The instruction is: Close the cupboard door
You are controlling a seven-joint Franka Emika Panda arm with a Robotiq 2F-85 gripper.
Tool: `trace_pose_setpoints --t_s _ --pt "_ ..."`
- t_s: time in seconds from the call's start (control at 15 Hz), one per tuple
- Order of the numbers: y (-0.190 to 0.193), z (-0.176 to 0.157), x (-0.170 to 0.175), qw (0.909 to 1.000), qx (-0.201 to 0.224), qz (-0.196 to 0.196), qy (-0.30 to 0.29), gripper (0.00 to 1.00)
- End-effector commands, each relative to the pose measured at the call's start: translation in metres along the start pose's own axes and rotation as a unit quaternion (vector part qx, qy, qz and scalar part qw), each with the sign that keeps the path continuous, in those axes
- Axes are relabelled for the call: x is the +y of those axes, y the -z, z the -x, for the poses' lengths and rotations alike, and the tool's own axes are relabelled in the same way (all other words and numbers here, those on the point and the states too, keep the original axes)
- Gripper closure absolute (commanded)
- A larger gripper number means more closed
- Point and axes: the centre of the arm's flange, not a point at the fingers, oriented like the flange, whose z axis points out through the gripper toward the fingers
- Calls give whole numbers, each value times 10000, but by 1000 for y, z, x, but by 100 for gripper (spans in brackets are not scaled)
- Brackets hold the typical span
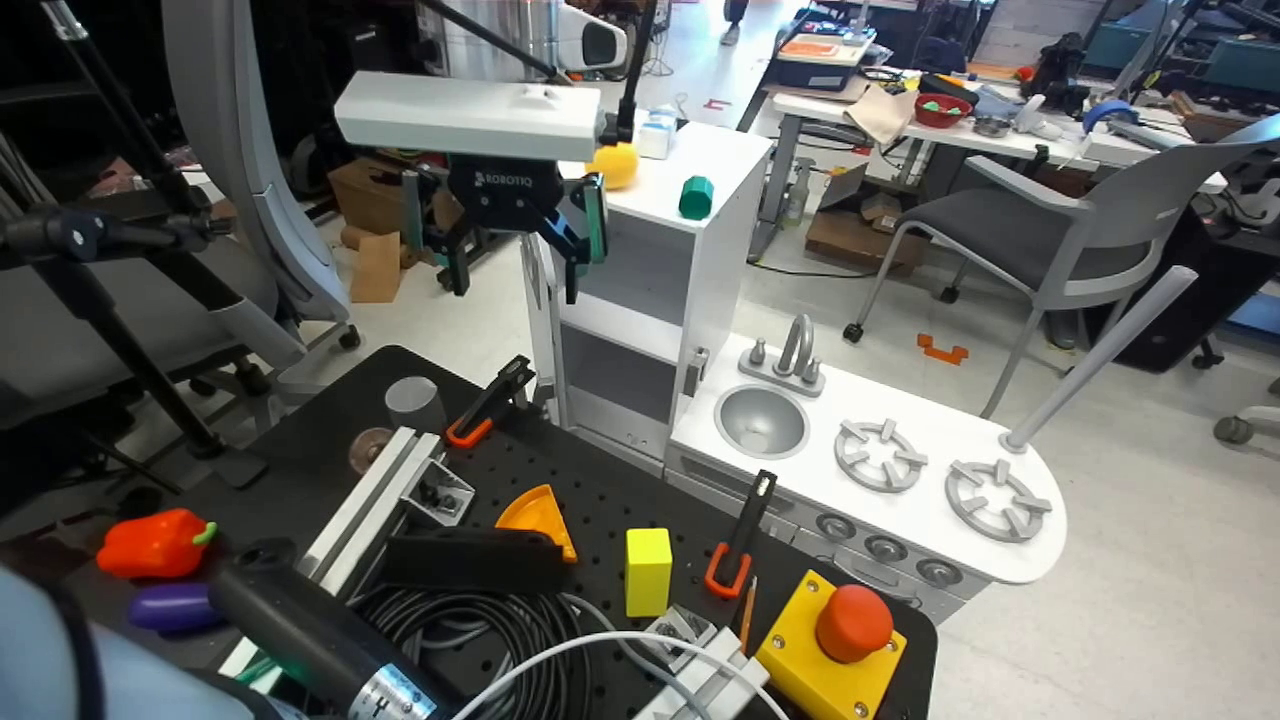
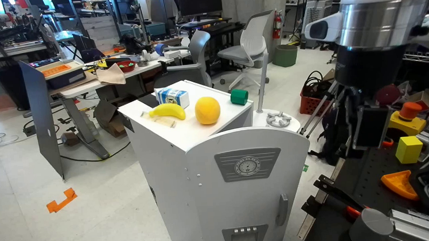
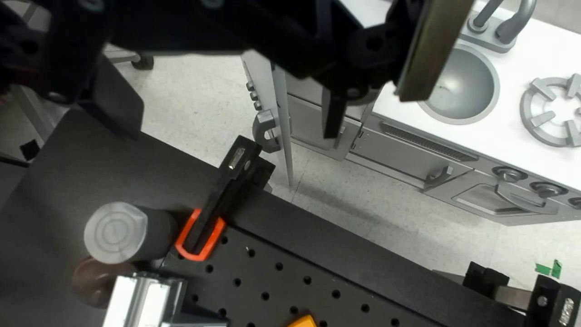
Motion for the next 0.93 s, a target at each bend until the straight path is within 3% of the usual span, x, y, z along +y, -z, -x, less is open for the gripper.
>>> trace_pose_setpoints --t_s 0.0,0.47,0.87 --pt "-19 -43 -11 9996 118 235 -71 0" --pt "-34 -111 -11 9932 521 989 -309 0" --pt "-15 -124 21 9732 1333 1746 -682 0"
